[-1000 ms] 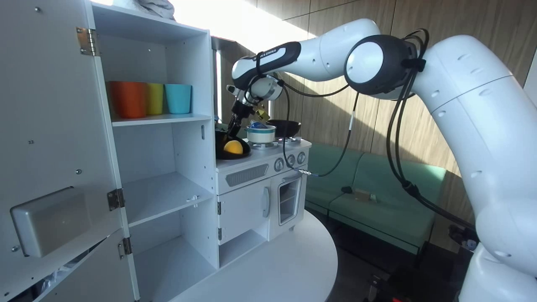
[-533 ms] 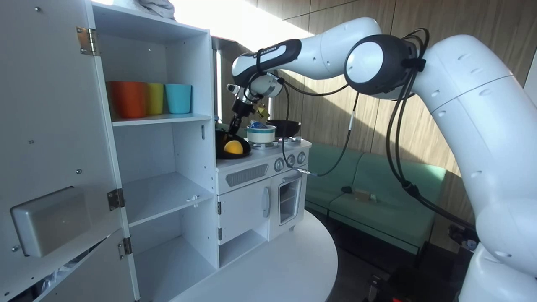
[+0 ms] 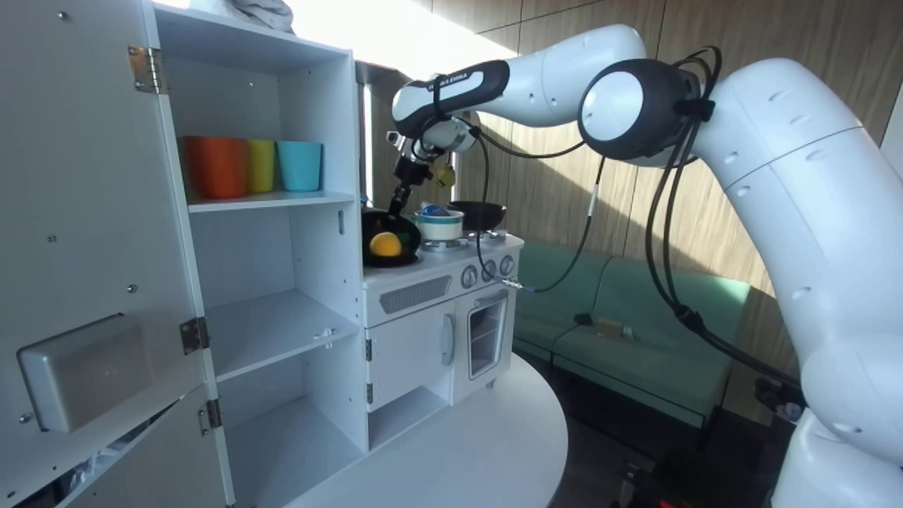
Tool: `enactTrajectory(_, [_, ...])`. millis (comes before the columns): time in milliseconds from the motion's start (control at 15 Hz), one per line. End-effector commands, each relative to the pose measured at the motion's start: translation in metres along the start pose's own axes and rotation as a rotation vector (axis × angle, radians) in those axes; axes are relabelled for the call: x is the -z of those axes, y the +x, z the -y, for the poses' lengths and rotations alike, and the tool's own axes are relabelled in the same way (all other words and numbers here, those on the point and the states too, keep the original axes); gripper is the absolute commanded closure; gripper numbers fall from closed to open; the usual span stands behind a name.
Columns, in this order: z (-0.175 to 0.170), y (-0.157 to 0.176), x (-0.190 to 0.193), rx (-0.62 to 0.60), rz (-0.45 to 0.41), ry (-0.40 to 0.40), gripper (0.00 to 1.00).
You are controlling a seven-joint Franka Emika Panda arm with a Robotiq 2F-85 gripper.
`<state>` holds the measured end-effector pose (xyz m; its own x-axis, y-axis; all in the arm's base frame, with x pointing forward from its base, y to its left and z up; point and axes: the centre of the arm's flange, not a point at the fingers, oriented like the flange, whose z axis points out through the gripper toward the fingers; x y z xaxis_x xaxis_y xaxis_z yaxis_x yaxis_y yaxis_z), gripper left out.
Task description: Pour the contents in the bowl on the left into the bowl on the right.
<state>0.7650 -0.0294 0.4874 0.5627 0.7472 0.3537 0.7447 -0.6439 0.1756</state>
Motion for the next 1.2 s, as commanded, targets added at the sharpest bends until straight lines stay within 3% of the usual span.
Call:
enactTrajectory(0, [-0.013, 0.013, 0.020, -0.070, 0.018, -0.024, 0.87])
enactTrajectory(600, [-0.016, 0.001, 0.017, -0.231, 0.077, 0.061, 0.85])
enactTrajectory(733, [-0.015, -0.001, 0.011, -0.237, 0.075, 0.073, 0.60])
enactTrajectory(800, [-0.013, -0.001, 0.008, -0.231, 0.066, 0.076, 0.57])
enactTrajectory(1133, [-0.012, 0.000, -0.004, -0.218, 0.055, 0.080, 0.19])
